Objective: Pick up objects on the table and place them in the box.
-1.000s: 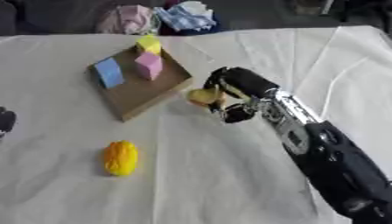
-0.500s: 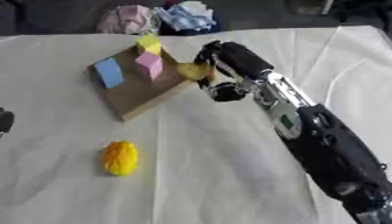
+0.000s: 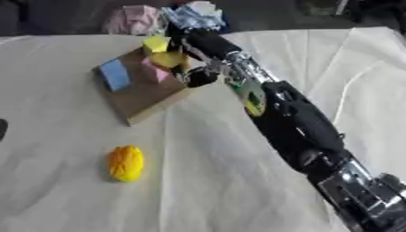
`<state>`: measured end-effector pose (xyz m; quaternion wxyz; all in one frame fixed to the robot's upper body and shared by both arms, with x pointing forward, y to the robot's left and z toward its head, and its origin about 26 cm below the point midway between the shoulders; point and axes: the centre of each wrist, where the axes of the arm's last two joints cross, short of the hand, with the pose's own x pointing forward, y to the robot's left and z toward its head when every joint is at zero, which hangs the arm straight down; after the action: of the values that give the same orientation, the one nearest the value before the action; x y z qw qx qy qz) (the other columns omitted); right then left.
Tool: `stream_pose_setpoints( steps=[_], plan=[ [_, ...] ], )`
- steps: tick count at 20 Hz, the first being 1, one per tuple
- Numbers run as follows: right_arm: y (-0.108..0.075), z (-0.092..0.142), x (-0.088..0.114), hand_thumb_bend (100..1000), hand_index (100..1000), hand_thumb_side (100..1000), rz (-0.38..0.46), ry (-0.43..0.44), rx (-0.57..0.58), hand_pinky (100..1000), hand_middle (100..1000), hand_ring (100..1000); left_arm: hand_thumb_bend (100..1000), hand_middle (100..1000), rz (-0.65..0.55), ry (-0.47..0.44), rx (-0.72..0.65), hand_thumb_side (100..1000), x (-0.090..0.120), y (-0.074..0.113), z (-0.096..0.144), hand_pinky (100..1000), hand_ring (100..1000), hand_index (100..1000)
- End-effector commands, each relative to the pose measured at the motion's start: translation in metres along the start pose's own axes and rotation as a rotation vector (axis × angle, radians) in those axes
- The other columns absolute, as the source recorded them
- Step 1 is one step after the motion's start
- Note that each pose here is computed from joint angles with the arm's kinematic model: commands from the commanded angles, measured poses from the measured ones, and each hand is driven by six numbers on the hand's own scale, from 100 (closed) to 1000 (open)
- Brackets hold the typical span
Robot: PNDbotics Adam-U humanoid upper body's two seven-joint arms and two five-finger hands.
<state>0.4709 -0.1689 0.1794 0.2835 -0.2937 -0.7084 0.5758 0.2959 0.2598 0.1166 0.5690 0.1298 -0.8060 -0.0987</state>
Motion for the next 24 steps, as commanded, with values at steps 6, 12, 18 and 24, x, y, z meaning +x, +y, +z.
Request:
stream_pose_setpoints(
  steps=[6, 12, 18, 24],
  plan=[
    [0.019, -0.012, -0.011, 100, 713, 100, 0.035, 0.128, -0.037, 686, 570, 686, 584, 638, 0.002, -0.026, -0.017, 494, 0.006, -0.001, -0.003, 695, 562, 785],
    [0.023, -0.011, -0.016, 239, 882, 317, 0.116, 0.183, -0.041, 747, 774, 782, 580, 637, 0.003, -0.023, -0.017, 495, 0.005, -0.001, -0.002, 695, 562, 785],
    [0.017, -0.011, -0.018, 421, 966, 406, 0.212, 0.205, 0.008, 812, 885, 850, 579, 637, 0.003, -0.021, -0.016, 496, 0.005, -0.001, -0.002, 695, 561, 785],
    [-0.012, -0.01, -0.018, 411, 971, 405, 0.221, 0.194, -0.076, 818, 901, 863, 578, 637, 0.001, -0.018, -0.012, 496, 0.005, 0.0, -0.002, 695, 561, 785]
  ],
)
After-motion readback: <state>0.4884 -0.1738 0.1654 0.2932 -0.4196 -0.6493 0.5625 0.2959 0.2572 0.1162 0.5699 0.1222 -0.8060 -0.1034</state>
